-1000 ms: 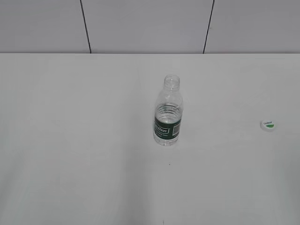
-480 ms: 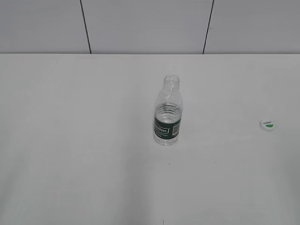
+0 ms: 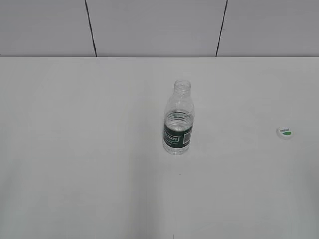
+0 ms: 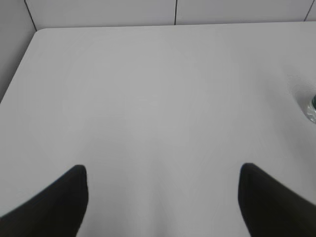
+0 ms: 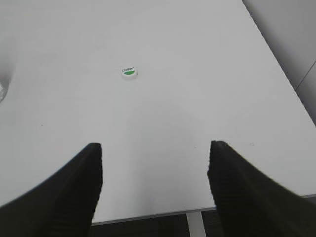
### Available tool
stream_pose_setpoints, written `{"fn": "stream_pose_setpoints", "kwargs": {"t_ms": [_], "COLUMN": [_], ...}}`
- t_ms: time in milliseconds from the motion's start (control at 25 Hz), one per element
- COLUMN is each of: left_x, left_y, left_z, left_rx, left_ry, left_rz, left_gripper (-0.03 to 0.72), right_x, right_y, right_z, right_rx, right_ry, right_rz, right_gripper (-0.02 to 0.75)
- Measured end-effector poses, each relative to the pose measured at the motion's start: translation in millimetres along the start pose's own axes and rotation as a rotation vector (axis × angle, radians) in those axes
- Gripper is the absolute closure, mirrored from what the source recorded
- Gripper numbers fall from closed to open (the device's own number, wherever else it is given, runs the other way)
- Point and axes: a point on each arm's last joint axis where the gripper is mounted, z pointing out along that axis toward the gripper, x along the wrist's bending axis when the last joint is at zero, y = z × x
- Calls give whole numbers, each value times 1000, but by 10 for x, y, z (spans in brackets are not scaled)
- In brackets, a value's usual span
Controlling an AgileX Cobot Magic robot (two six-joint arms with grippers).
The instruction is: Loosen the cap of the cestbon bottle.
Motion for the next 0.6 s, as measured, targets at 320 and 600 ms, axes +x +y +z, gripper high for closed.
{"fn": "stream_pose_setpoints", "kwargs": {"t_ms": [320,600], "left_x": [0,0], "left_y": [0,0], "left_z": [0,0], "left_rx": [0,0], "left_ry": [0,0], "left_rz": [0,0], "left_gripper": [146,146], "right_x": [5,5], "right_y": [1,1], "right_z": [0,0], "right_rx": [0,0], "right_ry": [5,5], "right_rz": [5,5], "right_gripper": [220,220]}}
